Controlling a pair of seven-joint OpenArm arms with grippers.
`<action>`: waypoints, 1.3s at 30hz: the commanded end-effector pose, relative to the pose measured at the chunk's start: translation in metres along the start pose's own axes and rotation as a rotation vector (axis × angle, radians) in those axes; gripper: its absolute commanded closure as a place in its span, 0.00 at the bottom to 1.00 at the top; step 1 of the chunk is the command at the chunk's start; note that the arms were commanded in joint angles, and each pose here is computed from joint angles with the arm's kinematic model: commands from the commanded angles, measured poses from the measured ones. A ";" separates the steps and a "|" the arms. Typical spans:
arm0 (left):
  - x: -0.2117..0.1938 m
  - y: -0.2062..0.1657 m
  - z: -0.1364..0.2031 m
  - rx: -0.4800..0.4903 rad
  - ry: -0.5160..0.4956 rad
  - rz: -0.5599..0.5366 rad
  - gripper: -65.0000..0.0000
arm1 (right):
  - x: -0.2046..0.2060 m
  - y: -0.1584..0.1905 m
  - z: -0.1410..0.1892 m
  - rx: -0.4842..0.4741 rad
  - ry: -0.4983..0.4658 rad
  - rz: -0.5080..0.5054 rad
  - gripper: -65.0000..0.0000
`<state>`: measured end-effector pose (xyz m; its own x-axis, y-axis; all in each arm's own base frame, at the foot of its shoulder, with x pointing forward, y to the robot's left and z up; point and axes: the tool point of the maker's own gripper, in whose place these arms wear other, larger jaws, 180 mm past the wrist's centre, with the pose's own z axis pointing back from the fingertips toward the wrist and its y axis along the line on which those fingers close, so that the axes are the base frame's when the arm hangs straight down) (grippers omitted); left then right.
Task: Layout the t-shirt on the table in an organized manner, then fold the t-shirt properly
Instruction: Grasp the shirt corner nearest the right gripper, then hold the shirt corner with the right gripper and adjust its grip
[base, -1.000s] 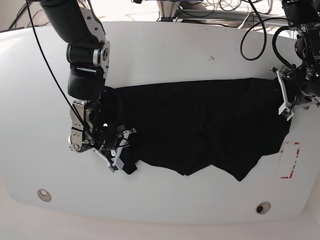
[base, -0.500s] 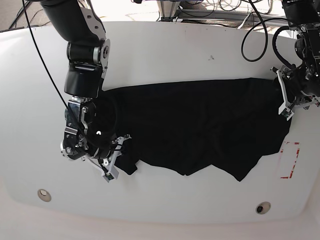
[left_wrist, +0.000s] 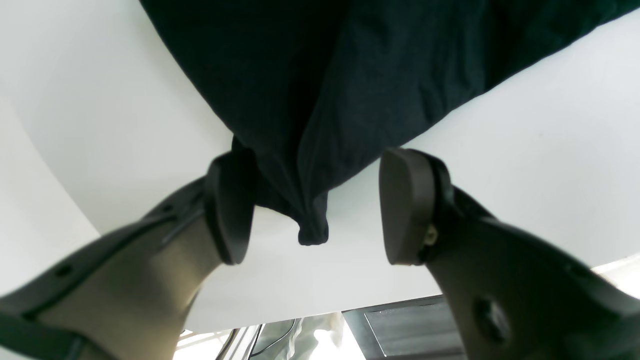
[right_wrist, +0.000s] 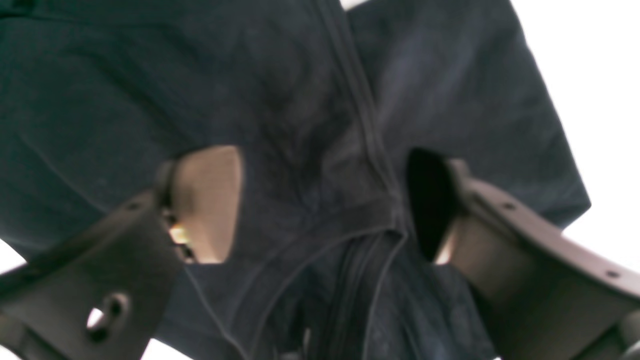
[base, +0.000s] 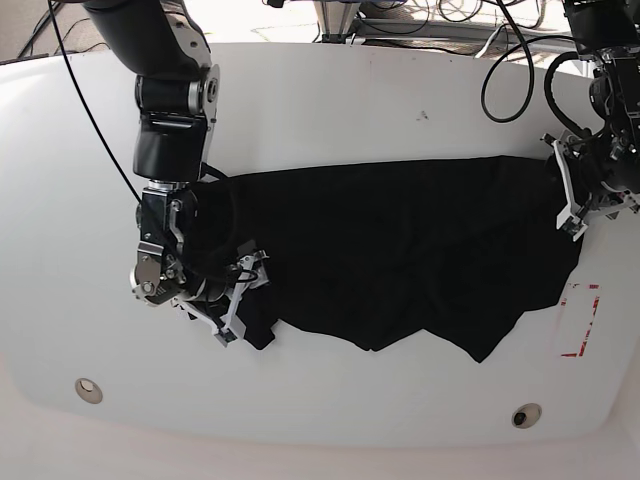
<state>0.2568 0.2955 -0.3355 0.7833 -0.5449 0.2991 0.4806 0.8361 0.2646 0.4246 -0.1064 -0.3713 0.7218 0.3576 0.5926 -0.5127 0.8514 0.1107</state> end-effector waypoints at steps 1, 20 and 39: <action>0.005 0.010 0.007 0.029 -0.017 -0.011 0.46 | 0.033 -0.008 0.011 -0.021 -0.105 0.021 0.22; 0.004 0.009 0.007 0.028 -0.016 -0.011 0.46 | 0.005 -0.015 -0.009 0.019 -0.079 -0.051 0.22; 0.006 0.010 0.007 0.031 -0.019 -0.010 0.46 | 0.007 -0.012 -0.010 0.024 -0.080 -0.048 0.44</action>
<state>0.2568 0.2957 -0.3354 0.7836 -0.5451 0.2980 0.4805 0.8359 0.2654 0.4215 -0.1107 -0.3997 0.7489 0.2943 0.5937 -0.4803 0.8583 0.1804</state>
